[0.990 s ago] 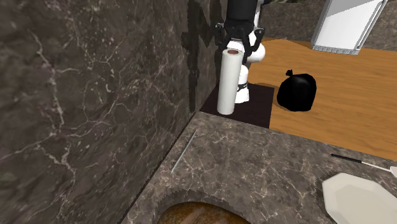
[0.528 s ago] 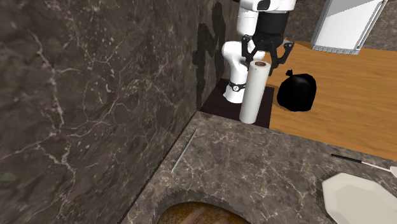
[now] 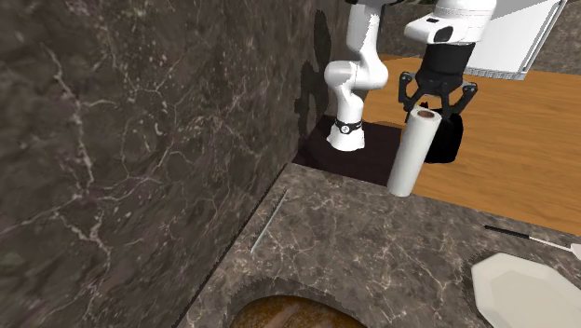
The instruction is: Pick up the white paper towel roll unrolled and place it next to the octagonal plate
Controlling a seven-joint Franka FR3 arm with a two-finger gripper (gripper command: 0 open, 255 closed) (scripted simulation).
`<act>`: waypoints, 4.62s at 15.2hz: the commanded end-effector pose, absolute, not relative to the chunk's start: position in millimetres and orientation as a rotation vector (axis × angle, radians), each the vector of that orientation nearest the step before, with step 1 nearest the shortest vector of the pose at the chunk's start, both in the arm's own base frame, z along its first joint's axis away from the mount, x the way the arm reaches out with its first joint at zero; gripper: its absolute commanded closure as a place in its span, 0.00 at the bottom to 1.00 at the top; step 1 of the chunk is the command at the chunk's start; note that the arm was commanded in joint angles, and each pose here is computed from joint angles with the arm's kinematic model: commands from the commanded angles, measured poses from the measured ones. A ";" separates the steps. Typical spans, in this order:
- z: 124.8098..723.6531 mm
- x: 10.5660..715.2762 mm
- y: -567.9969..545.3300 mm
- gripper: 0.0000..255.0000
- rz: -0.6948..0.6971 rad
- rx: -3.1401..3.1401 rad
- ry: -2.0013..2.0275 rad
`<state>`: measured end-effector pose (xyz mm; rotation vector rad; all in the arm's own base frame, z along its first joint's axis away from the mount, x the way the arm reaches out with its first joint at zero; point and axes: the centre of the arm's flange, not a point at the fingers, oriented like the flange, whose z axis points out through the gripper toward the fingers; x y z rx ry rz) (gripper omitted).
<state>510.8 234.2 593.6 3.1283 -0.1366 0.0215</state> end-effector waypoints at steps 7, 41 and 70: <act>558.2 484.6 331.3 1.00 0.022 3.128 -0.139; 402.1 555.4 356.6 1.00 0.121 3.166 -0.171; 492.4 587.9 356.1 1.00 0.121 3.166 -0.171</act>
